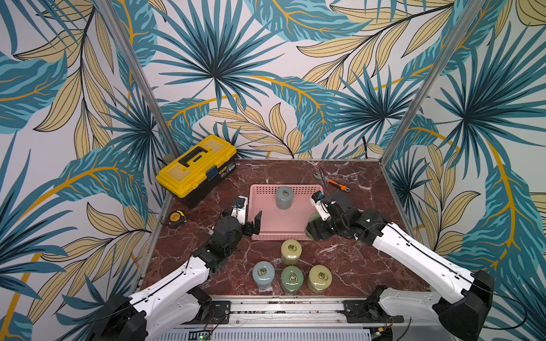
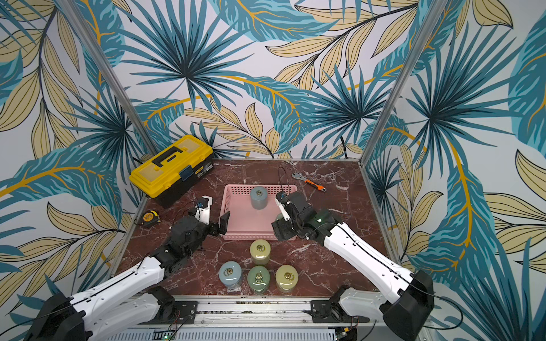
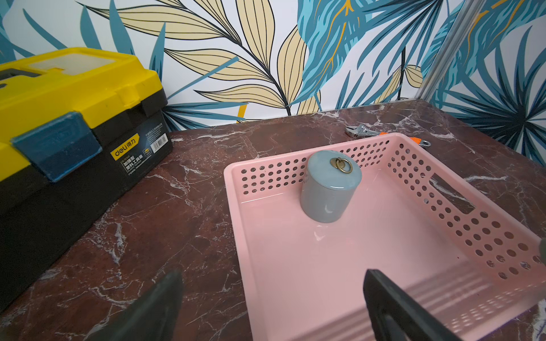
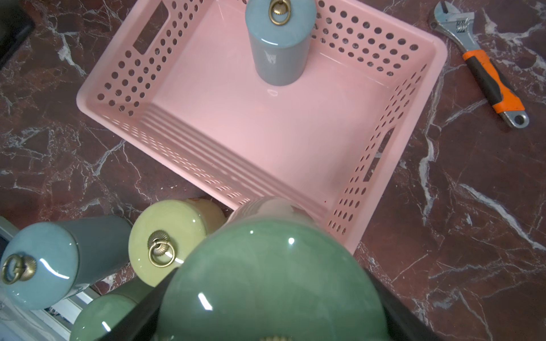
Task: Take the tea canister out of the basket
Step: Place the tea canister at the center of the board.
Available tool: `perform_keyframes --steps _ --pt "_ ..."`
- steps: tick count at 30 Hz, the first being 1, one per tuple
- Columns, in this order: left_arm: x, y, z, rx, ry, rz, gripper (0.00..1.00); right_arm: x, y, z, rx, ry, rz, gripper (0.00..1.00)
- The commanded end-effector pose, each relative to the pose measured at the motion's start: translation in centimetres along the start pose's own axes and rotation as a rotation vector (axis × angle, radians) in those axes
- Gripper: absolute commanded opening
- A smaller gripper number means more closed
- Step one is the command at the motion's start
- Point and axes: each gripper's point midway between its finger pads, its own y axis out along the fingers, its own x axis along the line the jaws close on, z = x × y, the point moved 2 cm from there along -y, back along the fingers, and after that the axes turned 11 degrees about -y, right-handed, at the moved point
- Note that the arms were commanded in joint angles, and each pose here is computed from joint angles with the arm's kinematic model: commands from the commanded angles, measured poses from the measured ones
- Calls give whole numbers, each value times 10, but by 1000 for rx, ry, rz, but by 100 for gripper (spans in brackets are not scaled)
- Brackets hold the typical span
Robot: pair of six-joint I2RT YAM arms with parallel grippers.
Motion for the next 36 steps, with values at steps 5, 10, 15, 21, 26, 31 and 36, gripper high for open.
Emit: perform_keyframes --steps 5,10,15,21,26,31,36 --pt "5 -1 5 1 -8 -16 100 6 -9 12 -18 36 18 52" --pt "5 -1 4 0 -7 -16 100 10 -7 24 -1 51 13 52" --pt "5 -1 4 0 -8 -16 100 15 -2 37 22 65 6 52" --pt "5 -1 4 0 -8 -14 100 20 6 47 42 75 7 52" --pt "5 -1 5 1 -8 -14 100 21 14 52 50 89 11 52" --pt "5 -1 4 -1 -8 -14 100 23 24 56 58 115 11 52" --pt "5 -1 4 0 -9 -15 100 35 34 60 54 121 -16 52"
